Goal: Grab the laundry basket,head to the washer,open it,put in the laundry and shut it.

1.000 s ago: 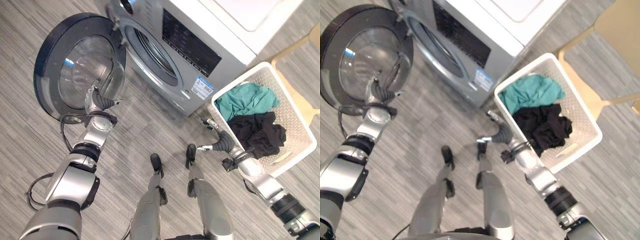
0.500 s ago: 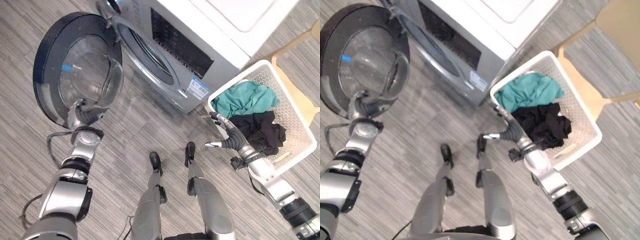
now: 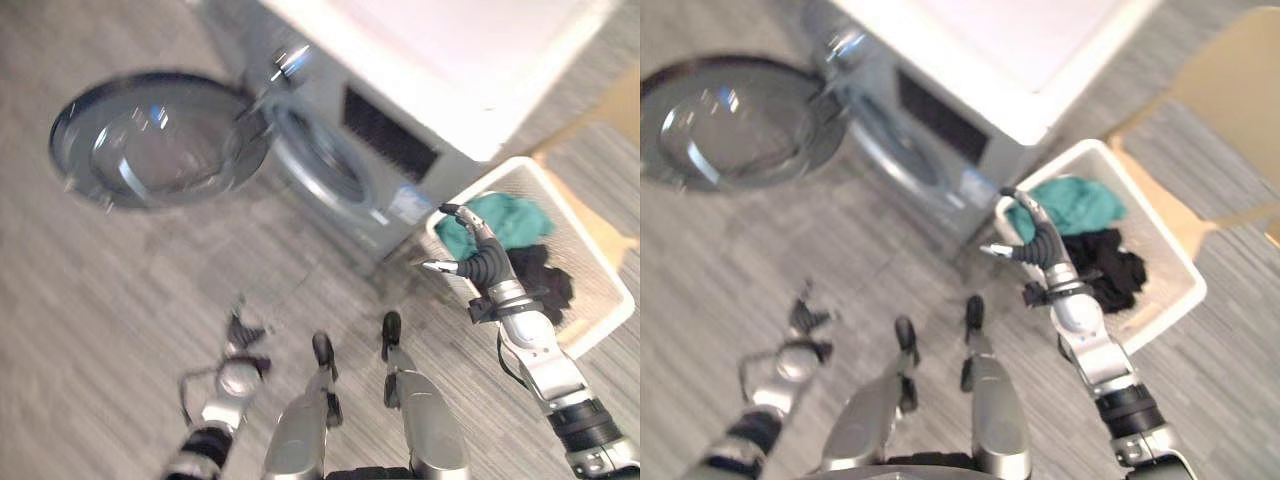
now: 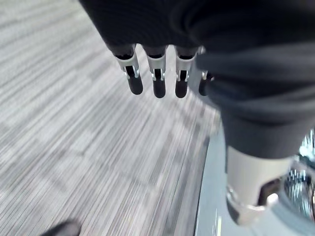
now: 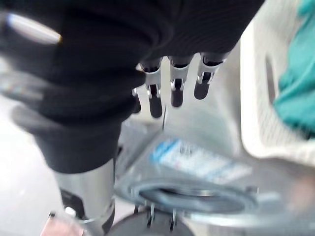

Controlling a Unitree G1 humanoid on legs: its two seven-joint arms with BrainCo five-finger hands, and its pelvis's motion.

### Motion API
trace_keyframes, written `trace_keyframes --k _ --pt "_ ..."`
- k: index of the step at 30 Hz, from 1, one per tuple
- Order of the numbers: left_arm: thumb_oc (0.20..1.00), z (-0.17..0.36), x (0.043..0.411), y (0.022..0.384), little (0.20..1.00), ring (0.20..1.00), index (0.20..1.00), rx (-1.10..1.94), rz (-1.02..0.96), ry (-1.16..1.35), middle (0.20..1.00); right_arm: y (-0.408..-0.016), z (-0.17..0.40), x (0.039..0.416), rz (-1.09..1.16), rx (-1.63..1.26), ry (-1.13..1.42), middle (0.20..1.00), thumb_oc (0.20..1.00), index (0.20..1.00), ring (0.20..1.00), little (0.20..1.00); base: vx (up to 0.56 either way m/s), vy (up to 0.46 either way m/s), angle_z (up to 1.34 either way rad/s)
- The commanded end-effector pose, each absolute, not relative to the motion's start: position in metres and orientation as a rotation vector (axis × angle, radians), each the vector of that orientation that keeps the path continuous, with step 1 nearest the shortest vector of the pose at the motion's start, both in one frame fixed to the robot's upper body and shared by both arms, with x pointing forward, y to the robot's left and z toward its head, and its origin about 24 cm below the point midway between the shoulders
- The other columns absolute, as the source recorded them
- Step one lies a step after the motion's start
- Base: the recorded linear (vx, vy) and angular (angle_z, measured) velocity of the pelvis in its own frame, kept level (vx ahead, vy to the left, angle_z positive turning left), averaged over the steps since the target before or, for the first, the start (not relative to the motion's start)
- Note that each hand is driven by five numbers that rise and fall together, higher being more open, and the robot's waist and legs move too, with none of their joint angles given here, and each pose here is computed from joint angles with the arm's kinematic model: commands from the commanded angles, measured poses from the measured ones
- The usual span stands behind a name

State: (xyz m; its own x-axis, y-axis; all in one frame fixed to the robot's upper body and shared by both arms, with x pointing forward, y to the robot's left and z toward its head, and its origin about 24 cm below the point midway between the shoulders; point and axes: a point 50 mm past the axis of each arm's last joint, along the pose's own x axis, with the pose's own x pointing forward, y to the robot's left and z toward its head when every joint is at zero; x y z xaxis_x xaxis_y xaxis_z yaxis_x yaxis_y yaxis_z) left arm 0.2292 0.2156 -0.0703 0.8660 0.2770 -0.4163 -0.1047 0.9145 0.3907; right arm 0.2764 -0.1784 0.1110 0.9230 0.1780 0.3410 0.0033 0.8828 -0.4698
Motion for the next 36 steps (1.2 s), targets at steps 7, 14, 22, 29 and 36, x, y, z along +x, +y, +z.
trace_keyframes --k 7,14,22,29,36 --pt "1.000 -0.096 0.194 0.243 1.000 1.000 1.000 0.350 0.216 0.650 1.000 -0.201 0.080 0.257 0.026 -0.634 -0.262 1.000 1.000 1.000 1.000 1.000 0.19 -0.129 -0.81" --pt "1.000 -0.120 0.166 0.229 1.000 1.000 1.000 0.348 0.135 0.782 1.000 -0.204 0.067 0.261 0.106 -0.723 -0.186 1.000 1.000 1.000 1.000 1.000 0.13 -0.145 -0.63" --pt "1.000 -0.127 0.161 0.226 1.000 1.000 1.000 0.354 0.104 0.822 1.000 -0.197 0.069 0.293 0.210 -0.915 -0.180 1.000 1.000 1.000 1.000 1.000 0.02 0.043 -0.45" --pt "1.000 -0.122 0.170 0.233 1.000 1.000 1.000 0.381 0.129 0.792 1.000 -0.183 0.086 0.326 0.211 -1.102 -0.247 1.000 1.000 1.000 1.000 1.000 -0.04 0.196 -0.28" --pt "1.000 -0.108 0.189 0.237 1.000 1.000 1.000 0.408 0.139 0.704 1.000 -0.184 0.103 0.358 0.156 -1.331 -0.265 1.000 1.000 1.000 1.000 1.000 -0.03 0.093 -0.08"
